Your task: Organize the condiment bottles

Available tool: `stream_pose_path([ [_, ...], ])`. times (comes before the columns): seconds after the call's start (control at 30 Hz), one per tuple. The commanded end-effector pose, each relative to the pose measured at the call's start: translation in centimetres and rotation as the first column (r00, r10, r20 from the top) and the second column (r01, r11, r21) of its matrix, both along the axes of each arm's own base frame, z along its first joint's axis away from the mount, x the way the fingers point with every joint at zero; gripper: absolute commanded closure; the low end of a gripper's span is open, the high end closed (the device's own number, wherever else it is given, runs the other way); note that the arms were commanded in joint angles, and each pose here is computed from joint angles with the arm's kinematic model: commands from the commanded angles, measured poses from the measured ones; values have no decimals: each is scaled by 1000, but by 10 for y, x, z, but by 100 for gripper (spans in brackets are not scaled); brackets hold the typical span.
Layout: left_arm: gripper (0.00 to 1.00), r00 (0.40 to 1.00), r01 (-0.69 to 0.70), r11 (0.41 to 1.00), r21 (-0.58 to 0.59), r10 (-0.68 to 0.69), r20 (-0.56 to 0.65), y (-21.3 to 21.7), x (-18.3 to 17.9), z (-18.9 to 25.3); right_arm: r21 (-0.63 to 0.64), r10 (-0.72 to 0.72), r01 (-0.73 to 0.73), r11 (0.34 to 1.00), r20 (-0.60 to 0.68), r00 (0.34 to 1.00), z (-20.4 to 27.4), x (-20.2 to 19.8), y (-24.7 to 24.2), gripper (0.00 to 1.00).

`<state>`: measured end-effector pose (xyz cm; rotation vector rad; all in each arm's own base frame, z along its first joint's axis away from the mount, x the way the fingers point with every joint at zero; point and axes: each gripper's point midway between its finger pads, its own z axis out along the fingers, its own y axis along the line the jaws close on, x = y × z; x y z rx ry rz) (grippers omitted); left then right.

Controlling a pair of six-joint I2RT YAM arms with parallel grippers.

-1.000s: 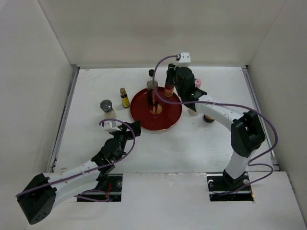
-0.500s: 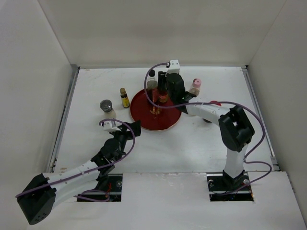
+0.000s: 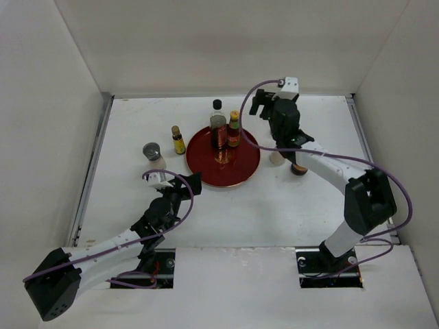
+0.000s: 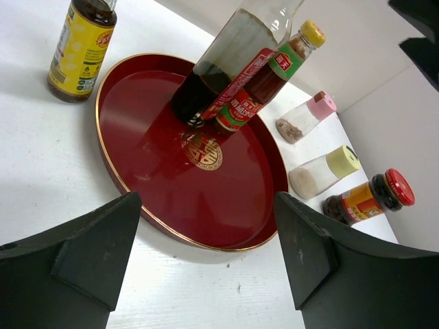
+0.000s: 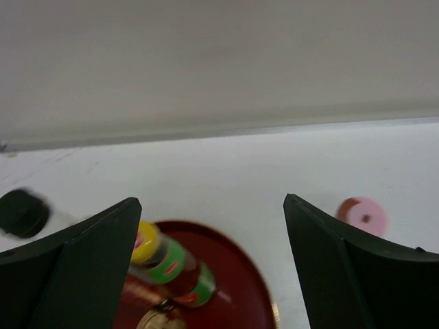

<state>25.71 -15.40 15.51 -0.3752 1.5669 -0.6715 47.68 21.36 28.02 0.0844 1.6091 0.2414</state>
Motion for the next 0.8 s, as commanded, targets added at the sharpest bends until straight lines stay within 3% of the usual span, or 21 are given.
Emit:
stream_pose_path([
  [0.0,23,999,10,999,-52,-8,37,-2,0,13,-5,-116,116,993,-69,991,-21,20,-52,6],
  [0.27,23,1000,18,999,-45,-17,24,-5,1,9,-134,-190,155,979,-311,931,-82,56,-94,1],
  [0.43,23,1000,16,999,-40,-16,16,-5,1,5,-144,-203,161,976,-348,915,-98,69,-102,3],
  [0.6,22,1000,12,999,-35,-11,10,-5,3,3,-149,-219,172,974,-398,891,-115,83,-113,20],
  [0.77,22,1000,3,999,-43,-2,19,-2,2,5,-140,-236,193,971,-442,865,-137,83,-126,27],
])
